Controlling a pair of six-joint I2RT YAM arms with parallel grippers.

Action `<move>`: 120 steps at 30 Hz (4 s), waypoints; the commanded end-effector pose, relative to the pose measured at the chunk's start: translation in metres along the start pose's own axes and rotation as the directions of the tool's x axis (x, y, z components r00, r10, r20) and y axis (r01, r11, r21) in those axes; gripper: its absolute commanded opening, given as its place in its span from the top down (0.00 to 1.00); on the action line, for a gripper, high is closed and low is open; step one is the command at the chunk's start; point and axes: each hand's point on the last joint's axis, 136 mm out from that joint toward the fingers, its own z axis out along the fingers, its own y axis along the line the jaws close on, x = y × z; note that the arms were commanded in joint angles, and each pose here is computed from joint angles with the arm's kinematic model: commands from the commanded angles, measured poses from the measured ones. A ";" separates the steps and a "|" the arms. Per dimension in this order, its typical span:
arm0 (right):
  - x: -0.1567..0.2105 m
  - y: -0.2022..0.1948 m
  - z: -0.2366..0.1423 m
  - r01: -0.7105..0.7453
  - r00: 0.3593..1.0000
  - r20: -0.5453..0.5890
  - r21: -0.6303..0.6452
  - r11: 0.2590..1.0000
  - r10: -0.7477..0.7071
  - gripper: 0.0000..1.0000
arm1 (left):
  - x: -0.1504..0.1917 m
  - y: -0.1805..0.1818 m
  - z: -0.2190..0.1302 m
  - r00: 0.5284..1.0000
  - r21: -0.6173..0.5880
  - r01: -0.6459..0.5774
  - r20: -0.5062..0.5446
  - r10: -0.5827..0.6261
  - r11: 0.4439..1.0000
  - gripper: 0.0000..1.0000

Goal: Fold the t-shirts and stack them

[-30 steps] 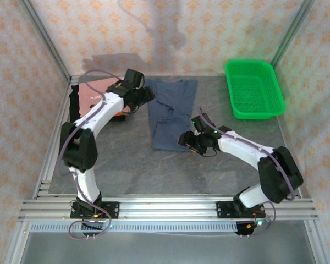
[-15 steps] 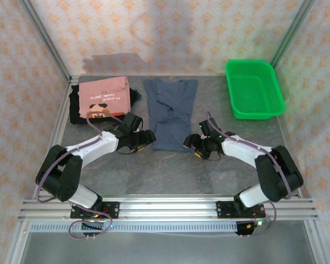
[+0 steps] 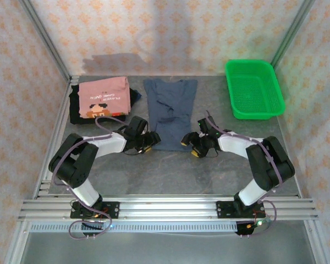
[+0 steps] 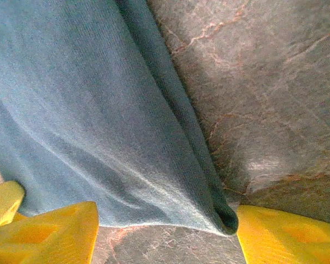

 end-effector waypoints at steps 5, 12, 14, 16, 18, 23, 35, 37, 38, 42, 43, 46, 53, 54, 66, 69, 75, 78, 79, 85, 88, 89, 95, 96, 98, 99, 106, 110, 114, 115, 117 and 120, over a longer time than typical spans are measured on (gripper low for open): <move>-0.029 0.021 0.022 0.039 0.997 0.064 -0.033 0.999 -0.037 0.37 | -0.001 0.000 0.016 1.000 -0.012 0.009 0.021 -0.009 1.000 0.47; -0.042 0.039 0.029 0.037 0.998 0.057 -0.021 0.999 -0.036 0.66 | -0.005 -0.011 0.026 0.999 -0.062 -0.033 0.010 0.034 0.998 0.76; -0.043 0.043 0.028 0.037 0.998 0.047 -0.018 0.999 -0.036 0.80 | -0.008 -0.007 0.019 0.998 -0.119 -0.065 0.019 0.068 0.991 0.85; -0.041 0.043 0.023 0.037 0.998 0.047 -0.010 0.999 -0.037 0.90 | -0.011 -0.005 0.009 0.995 -0.157 -0.093 0.031 0.100 0.983 0.95; -0.038 0.042 0.019 0.037 0.998 0.044 -0.011 0.999 -0.036 0.98 | -0.011 0.000 0.000 0.993 -0.187 -0.100 0.047 0.110 0.977 1.00; -0.024 0.037 0.001 0.016 0.999 0.044 -0.032 0.999 -0.015 1.00 | -0.005 0.006 -0.021 0.989 -0.205 -0.105 0.078 0.123 0.973 1.00; 0.044 0.021 -0.048 0.048 0.999 0.017 -0.030 0.998 -0.047 1.00 | 0.043 0.014 -0.073 0.983 -0.163 -0.123 0.115 0.143 0.979 1.00; 0.058 0.019 -0.056 0.052 0.999 0.012 -0.025 0.998 -0.052 1.00 | 0.053 0.018 -0.083 0.983 -0.156 -0.117 0.122 0.137 0.981 1.00; 0.065 0.017 -0.060 0.053 0.999 0.012 -0.024 0.998 -0.053 1.00 | 0.057 0.020 -0.089 0.984 -0.143 -0.107 0.127 0.126 0.984 1.00; 0.090 0.020 -0.078 0.049 0.999 0.021 -0.073 0.996 -0.048 1.00 | 0.076 0.018 -0.113 0.983 -0.091 -0.104 0.143 0.117 0.990 1.00; 0.095 0.022 -0.084 0.052 0.999 0.023 -0.082 0.995 -0.050 1.00 | 0.080 0.017 -0.119 0.983 -0.080 -0.104 0.143 0.114 0.991 1.00; 0.107 0.026 -0.098 0.060 0.998 0.027 -0.088 0.994 -0.058 1.00 | 0.087 0.014 -0.135 0.987 -0.042 -0.062 0.145 0.067 0.997 1.00; 0.094 0.053 -0.129 0.118 0.990 0.094 -0.085 0.989 -0.110 1.00 | 0.070 -0.009 -0.177 0.972 0.025 -0.037 0.232 0.031 0.999 1.00; 0.091 0.058 -0.129 0.123 0.989 0.090 -0.081 0.989 -0.115 1.00 | 0.067 -0.014 -0.179 0.973 0.033 -0.034 0.228 0.025 0.999 1.00; 0.004 0.102 -0.122 0.139 0.987 0.088 -0.034 0.990 -0.136 1.00 | -0.003 -0.047 -0.165 0.978 0.036 0.016 0.207 -0.023 0.999 1.00; -0.020 0.107 -0.119 0.129 0.988 0.086 -0.019 0.991 -0.127 1.00 | -0.024 -0.056 -0.154 0.982 0.024 0.015 0.188 -0.019 1.000 1.00; -0.058 0.105 -0.096 0.100 0.994 0.041 0.029 0.995 -0.102 1.00 | -0.066 -0.060 -0.124 0.988 -0.023 0.022 0.154 -0.018 0.999 1.00; -0.076 0.102 -0.084 0.085 0.996 0.035 0.053 0.995 -0.087 1.00 | -0.082 -0.055 -0.107 0.991 -0.052 0.023 0.132 -0.016 0.998 1.00; -0.081 0.101 -0.079 0.081 0.996 0.032 0.057 0.995 -0.083 1.00 | -0.088 -0.055 -0.100 0.992 -0.057 0.024 0.126 -0.017 0.998 1.00; -0.109 0.089 -0.046 0.045 0.999 -0.002 0.101 0.994 -0.045 1.00 | -0.118 -0.048 -0.069 0.995 -0.086 0.029 0.094 -0.021 0.996 1.00; -0.122 0.085 -0.033 0.028 1.000 -0.007 0.118 0.993 -0.027 1.00 | -0.132 -0.043 -0.055 0.997 -0.106 0.028 0.075 -0.020 0.994 1.00; -0.126 0.084 -0.029 0.022 1.000 -0.009 0.121 0.992 -0.022 1.00 | -0.136 -0.042 -0.052 0.997 -0.107 0.027 0.071 -0.020 0.994 1.00; -0.156 0.080 -0.004 -0.018 1.000 -0.007 0.126 0.992 0.019 0.94 | -0.165 -0.041 -0.026 0.998 -0.085 0.041 0.046 -0.037 0.996 1.00; -0.164 0.083 0.001 -0.025 1.000 -0.001 0.106 0.994 0.025 0.86 | -0.170 -0.041 -0.022 0.998 -0.089 0.048 0.046 -0.044 0.995 1.00; -0.183 0.096 0.004 -0.041 0.999 0.029 0.045 0.998 0.040 0.79 | -0.185 -0.055 -0.017 0.997 -0.036 0.054 0.058 -0.052 0.998 0.87; -0.195 0.104 0.003 -0.056 0.997 0.051 -0.001 0.998 0.056 0.72 | -0.194 -0.065 -0.018 0.996 -0.001 0.060 0.071 -0.060 0.998 0.76; -0.226 0.161 -0.057 -0.013 0.980 0.189 -0.216 0.976 0.054 0.46 | -0.232 -0.131 -0.074 0.985 0.100 -0.005 0.170 -0.012 0.995 0.41; -0.201 0.157 -0.086 0.021 0.979 0.201 -0.202 0.979 0.020 0.43 | -0.217 -0.132 -0.113 0.978 0.075 -0.062 0.205 0.046 0.995 0.39; -0.154 0.146 -0.101 0.086 0.982 0.183 -0.218 0.972 -0.046 0.26 | -0.181 -0.109 -0.152 0.959 0.026 -0.153 0.247 0.142 0.988 0.31; -0.139 0.143 -0.103 0.115 0.981 0.177 -0.218 0.969 -0.076 0.23 | -0.170 -0.097 -0.155 0.957 0.001 -0.162 0.245 0.157 0.987 0.27; -0.111 0.135 -0.104 0.169 0.977 0.164 -0.200 0.965 -0.137 0.18 | -0.149 -0.075 -0.152 0.959 -0.024 -0.180 0.216 0.181 0.983 0.20; -0.067 0.128 -0.110 0.256 0.960 0.161 -0.185 0.949 -0.228 0.11 | -0.123 -0.045 -0.141 0.967 -0.056 -0.194 0.159 0.201 0.979 0.06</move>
